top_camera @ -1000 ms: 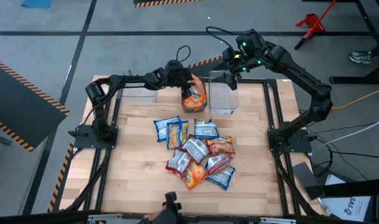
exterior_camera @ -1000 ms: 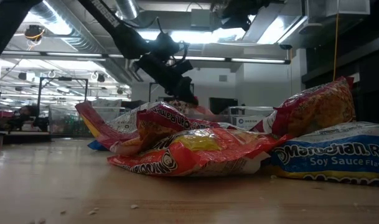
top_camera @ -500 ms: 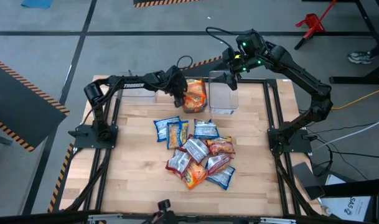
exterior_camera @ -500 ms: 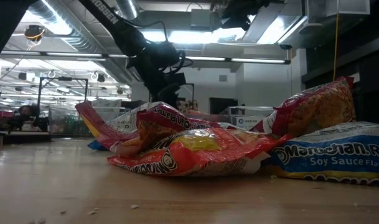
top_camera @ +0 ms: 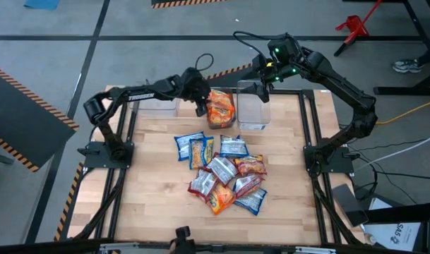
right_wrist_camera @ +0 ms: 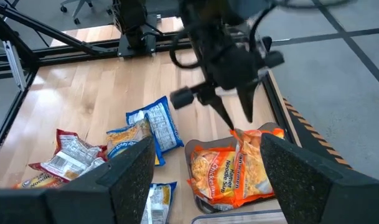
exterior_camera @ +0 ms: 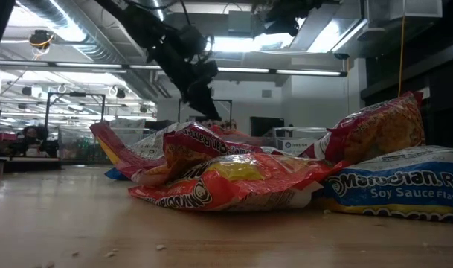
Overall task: Sort Maruchan noodles
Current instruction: Put the orange noodle pack into the black bin, then put the blue noodle pack into the left transparent bin
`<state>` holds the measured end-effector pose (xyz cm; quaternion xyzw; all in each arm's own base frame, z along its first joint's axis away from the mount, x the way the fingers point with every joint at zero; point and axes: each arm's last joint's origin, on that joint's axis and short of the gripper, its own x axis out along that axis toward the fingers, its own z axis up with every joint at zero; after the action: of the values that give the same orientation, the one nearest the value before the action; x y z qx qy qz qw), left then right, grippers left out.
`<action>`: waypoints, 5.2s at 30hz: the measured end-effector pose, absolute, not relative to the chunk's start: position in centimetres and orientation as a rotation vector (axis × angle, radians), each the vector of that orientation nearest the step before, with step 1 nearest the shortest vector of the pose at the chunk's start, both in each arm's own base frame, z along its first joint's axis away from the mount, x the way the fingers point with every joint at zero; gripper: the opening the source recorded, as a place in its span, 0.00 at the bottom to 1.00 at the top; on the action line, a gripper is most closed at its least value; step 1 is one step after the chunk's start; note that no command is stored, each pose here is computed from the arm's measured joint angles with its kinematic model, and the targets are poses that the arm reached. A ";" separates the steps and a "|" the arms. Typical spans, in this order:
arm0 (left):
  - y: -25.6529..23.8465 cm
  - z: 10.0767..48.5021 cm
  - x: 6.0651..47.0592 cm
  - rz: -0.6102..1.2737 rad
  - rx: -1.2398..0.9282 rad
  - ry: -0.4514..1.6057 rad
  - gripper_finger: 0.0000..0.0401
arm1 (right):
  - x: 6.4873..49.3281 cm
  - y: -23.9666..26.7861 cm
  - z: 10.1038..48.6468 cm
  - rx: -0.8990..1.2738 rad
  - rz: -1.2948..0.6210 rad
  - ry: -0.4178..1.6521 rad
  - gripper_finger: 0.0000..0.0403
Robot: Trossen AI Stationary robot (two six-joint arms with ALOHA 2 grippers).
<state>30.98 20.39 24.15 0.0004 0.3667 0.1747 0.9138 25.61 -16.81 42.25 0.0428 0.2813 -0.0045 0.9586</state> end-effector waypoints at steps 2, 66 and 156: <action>20.2 24.5 30.8 0.345 -0.005 0.744 0.38 | 25.6 -16.8 42.2 0.085 -0.015 0.577 0.69; 8.8 23.8 27.5 -0.129 -0.232 0.924 0.40 | 25.2 -16.5 41.6 0.110 0.015 0.641 0.69; 11.8 30.8 19.1 0.820 -0.558 0.400 0.00 | 26.7 -17.6 40.7 0.153 0.000 0.622 0.69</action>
<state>19.11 11.80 30.77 -0.2659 0.1906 0.3909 0.8603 26.74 -17.61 40.72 0.0750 0.3055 0.0000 0.9492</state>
